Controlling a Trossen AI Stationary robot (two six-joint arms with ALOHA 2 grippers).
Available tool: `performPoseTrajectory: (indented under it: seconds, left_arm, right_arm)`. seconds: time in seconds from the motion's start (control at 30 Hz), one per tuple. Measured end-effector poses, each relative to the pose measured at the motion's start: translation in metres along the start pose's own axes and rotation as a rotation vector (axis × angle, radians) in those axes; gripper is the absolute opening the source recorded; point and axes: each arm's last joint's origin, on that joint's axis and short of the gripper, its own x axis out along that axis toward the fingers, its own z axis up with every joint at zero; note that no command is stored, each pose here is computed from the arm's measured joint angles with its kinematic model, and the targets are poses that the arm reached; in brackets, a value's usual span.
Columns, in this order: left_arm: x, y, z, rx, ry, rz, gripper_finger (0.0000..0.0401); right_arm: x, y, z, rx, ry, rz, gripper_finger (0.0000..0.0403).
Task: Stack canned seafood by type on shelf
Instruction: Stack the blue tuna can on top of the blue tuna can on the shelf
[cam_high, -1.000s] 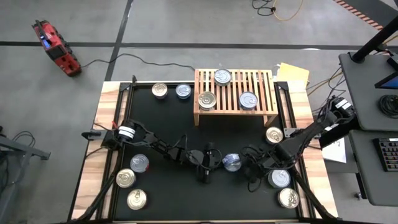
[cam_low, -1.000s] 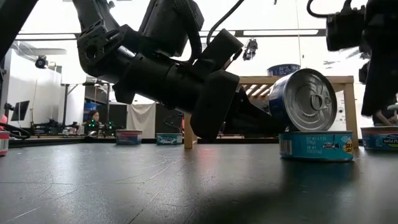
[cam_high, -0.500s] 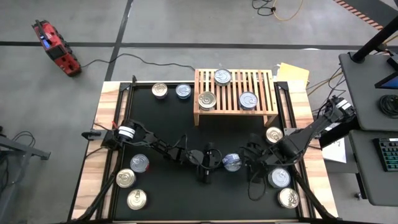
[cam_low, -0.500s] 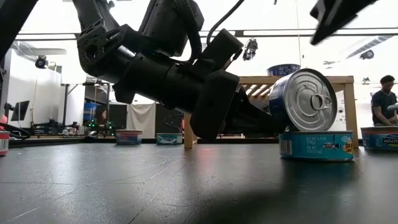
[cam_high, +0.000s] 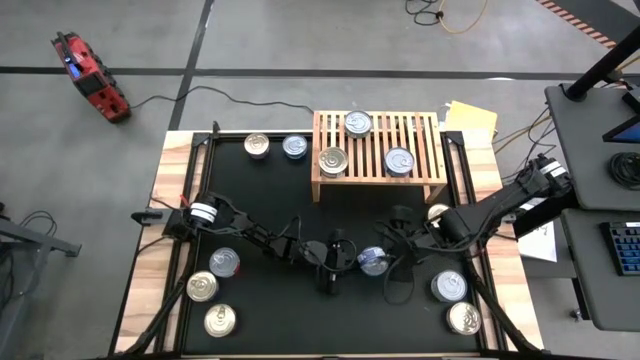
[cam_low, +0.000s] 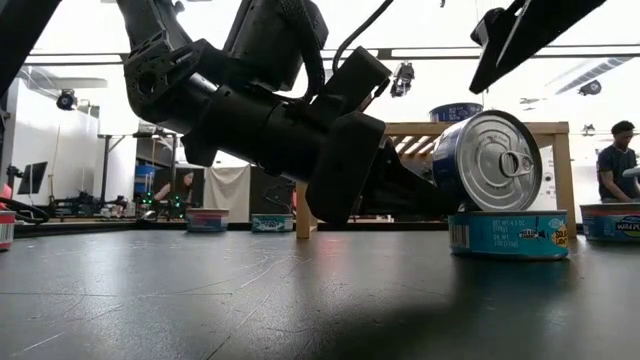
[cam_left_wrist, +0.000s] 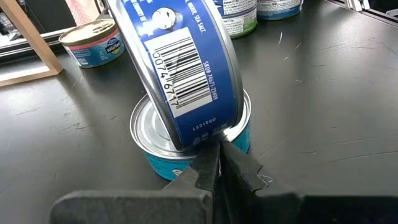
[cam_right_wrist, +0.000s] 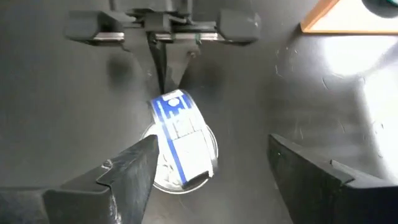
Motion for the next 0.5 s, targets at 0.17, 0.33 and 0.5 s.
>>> performPoseTrajectory:
  seconds: [0.17,0.33,0.5]
  left_arm:
    - [0.000,0.000,0.000,0.000,0.000,0.000,0.0001]
    - [0.000,0.000,0.000,-0.001,0.000,0.000,0.0001]
    - [0.000,0.000,0.000,0.000,0.000,0.000,0.0001]
  right_arm:
    - [0.004,0.001,0.000,-0.009,-0.025,0.023,0.0295]
    - [0.011,0.002,-0.005,-0.008,-0.030,0.031,0.0286]
    - [0.017,0.002,-0.011,-0.004,-0.023,0.030,0.0276]
